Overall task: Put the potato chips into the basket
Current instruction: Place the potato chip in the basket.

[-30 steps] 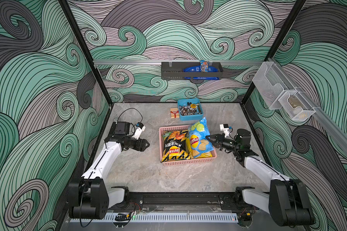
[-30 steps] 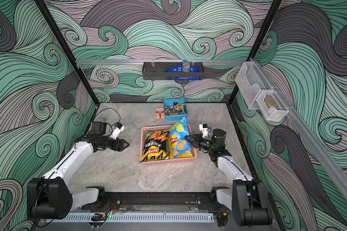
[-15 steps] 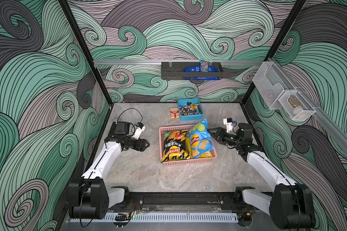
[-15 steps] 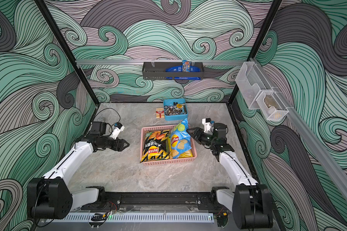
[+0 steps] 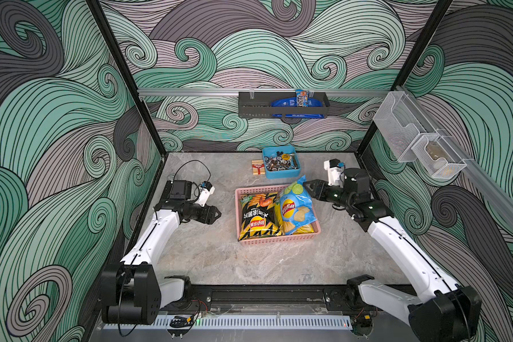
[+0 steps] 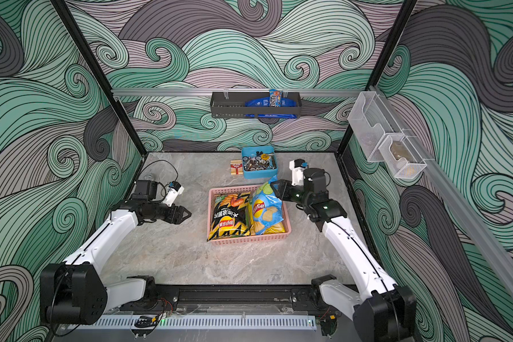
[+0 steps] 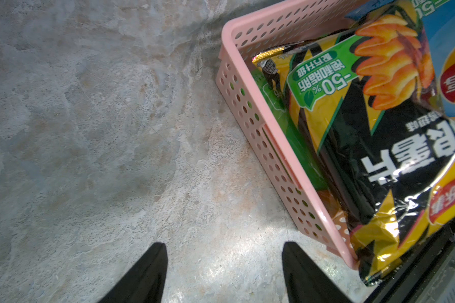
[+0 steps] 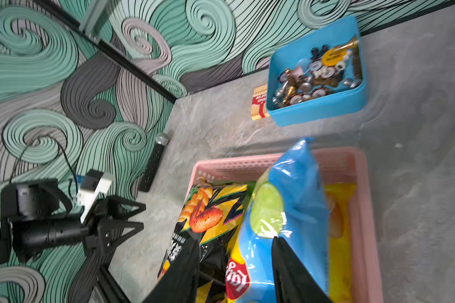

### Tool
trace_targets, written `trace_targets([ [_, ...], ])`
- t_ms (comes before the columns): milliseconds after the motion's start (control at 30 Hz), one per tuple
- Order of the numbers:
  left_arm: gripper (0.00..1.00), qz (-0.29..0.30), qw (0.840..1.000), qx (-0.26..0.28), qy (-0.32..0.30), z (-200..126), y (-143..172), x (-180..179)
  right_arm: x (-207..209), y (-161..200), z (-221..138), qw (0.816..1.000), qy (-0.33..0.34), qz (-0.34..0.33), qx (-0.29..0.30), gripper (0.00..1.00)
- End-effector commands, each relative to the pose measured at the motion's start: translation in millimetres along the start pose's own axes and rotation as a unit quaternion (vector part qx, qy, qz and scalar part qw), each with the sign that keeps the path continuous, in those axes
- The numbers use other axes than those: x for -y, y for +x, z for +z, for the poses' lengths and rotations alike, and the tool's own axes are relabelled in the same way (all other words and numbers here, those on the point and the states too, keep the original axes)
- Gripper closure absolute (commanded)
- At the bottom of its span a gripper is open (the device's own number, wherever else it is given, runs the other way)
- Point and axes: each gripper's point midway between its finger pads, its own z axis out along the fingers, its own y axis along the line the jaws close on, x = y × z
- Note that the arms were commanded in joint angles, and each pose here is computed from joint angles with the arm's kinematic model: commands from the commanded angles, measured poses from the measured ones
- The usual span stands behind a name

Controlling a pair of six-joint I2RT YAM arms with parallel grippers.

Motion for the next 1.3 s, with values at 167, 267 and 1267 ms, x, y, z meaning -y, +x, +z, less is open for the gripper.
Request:
trace_targets([
  [167, 0.28, 0.001, 1.000, 0.014, 0.007, -3.8, -9.7, 0.6, 56.4, 47.1, 24.4, 0.993, 0.105, -0.015, -0.061, 0.49],
  [267, 0.28, 0.001, 1.000, 0.014, 0.006, -3.8, -10.0, 0.1, 72.8, 56.1, 28.2, 0.990, 0.117, -0.011, -0.072, 0.49],
  [1267, 0.28, 0.004, 1.000, 0.020, 0.009, -6.2, -11.6, 2.1, 22.2, 56.7, 13.5, 0.980, 0.140, -0.114, -0.086, 0.36],
])
